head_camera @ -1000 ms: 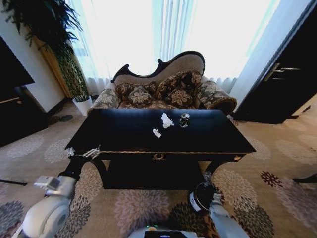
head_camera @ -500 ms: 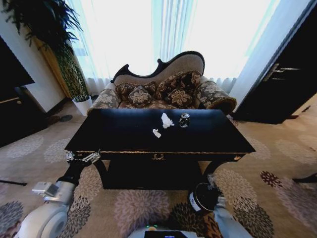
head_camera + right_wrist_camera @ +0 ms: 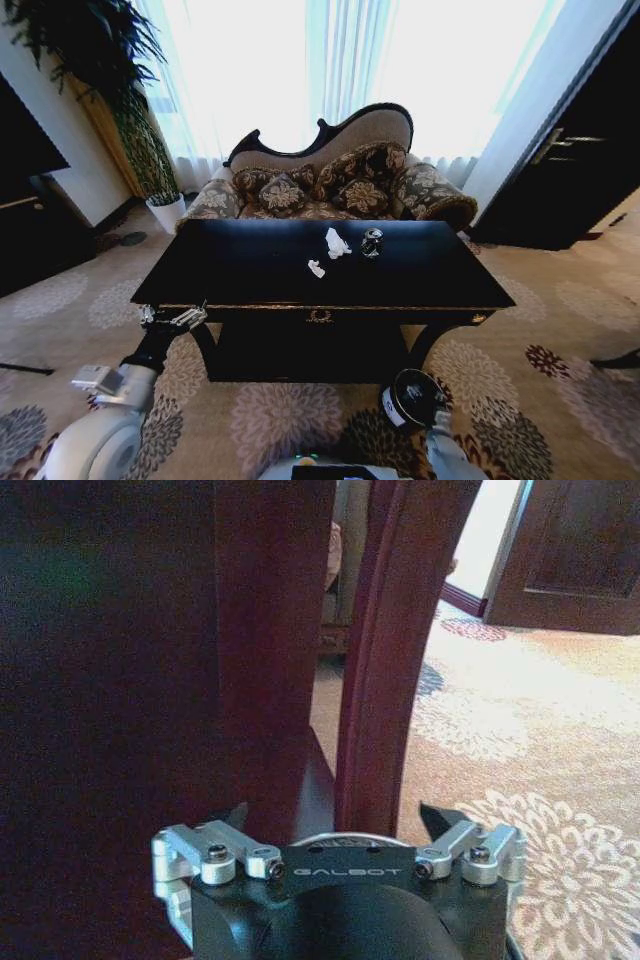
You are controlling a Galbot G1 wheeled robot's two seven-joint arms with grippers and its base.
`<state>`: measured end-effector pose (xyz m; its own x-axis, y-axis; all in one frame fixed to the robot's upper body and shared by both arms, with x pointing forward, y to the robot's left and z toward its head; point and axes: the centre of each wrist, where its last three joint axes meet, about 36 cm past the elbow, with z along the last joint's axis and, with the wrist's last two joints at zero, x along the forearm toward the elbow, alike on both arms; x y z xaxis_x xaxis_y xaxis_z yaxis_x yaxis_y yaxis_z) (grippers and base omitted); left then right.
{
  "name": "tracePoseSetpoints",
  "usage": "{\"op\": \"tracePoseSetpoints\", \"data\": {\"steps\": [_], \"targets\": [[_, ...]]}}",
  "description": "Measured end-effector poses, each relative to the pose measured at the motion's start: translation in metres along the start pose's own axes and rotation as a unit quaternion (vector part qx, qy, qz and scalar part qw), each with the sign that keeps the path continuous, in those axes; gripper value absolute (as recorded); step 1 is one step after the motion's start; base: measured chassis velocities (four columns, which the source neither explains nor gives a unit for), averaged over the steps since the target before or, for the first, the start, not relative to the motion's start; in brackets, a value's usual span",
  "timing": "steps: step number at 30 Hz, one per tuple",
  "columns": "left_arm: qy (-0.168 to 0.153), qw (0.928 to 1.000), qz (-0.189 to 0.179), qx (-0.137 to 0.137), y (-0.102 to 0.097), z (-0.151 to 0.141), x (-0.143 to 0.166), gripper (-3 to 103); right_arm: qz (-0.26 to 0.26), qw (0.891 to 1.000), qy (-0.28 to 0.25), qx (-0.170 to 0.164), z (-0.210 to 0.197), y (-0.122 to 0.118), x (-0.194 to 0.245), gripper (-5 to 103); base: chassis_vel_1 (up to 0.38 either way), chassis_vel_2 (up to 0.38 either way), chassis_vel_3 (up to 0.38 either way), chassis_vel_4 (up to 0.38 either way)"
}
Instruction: Move to the front of the table and place the trash on the table into the trash bin.
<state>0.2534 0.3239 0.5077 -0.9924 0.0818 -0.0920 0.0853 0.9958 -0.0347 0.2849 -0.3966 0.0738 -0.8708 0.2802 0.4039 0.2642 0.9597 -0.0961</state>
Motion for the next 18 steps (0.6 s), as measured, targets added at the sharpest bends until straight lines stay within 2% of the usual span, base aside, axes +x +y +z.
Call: {"op": "tracePoseSetpoints", "data": {"steps": [2, 9, 18], "targets": [[0.001, 1.0000, 0.000, 0.001, -0.001, 0.000, 0.002, 100, -0.004, 1.000, -0.001, -0.005, 0.002, 0.002, 0.008, 99, 0.000, 0.000, 0.000, 0.000], [0.004, 1.0000, 0.000, 0.000, -0.002, 0.000, 0.004, 100, -0.017, 1.000, -0.014, -0.013, 0.006, 0.007, 0.034, 100, 0.000, 0.000, 0.000, 0.000], [0.004, 1.0000, 0.000, 0.000, -0.002, 0.000, 0.004, 100, -0.036, 0.997, -0.037, -0.055, 0.011, 0.030, 0.106, 100, 0.000, 0.000, 0.000, 0.000]]}}
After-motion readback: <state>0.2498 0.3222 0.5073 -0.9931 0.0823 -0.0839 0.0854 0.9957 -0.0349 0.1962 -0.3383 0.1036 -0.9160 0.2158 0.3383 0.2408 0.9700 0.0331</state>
